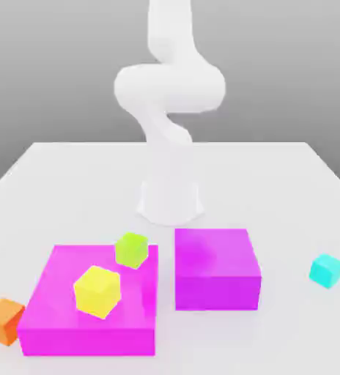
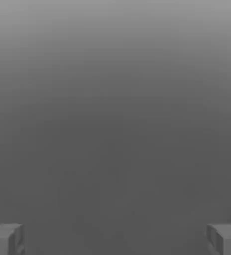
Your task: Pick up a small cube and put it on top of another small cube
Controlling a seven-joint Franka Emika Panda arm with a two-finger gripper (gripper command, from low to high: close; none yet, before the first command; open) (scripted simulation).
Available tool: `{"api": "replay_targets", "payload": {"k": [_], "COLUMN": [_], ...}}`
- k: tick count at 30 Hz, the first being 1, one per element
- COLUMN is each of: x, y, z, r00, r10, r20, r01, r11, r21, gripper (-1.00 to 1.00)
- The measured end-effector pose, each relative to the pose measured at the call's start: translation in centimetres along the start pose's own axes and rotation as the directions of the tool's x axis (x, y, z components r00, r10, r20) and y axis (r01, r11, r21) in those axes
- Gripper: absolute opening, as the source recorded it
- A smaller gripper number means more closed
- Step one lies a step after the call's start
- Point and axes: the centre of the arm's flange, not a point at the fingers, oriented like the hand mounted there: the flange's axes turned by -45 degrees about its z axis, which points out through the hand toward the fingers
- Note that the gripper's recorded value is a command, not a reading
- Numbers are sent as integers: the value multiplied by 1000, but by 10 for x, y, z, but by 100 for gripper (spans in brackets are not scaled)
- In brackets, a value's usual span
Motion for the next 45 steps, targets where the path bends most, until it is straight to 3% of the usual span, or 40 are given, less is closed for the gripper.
{"api": "replay_targets", "payload": {"k": [8,16,23,29,30,37,45], "x": [-68,-211,-372,-427,-431,-430,-356], "y": [-123,-235,-293,-295,-294,-295,-263], "z": [159,258,294,339,343,342,310], "r00": [952,809,614,591,591,591,617], "r10": [-198,-420,-598,-611,-611,-611,-566], "r20": [233,412,515,527,527,526,547], "r01": [169,329,453,461,461,462,437], "r11": [976,903,802,792,791,791,825], "r21": [139,275,390,401,401,401,359], "gripper": [0,0,0,0,-100,-100,-100]}}
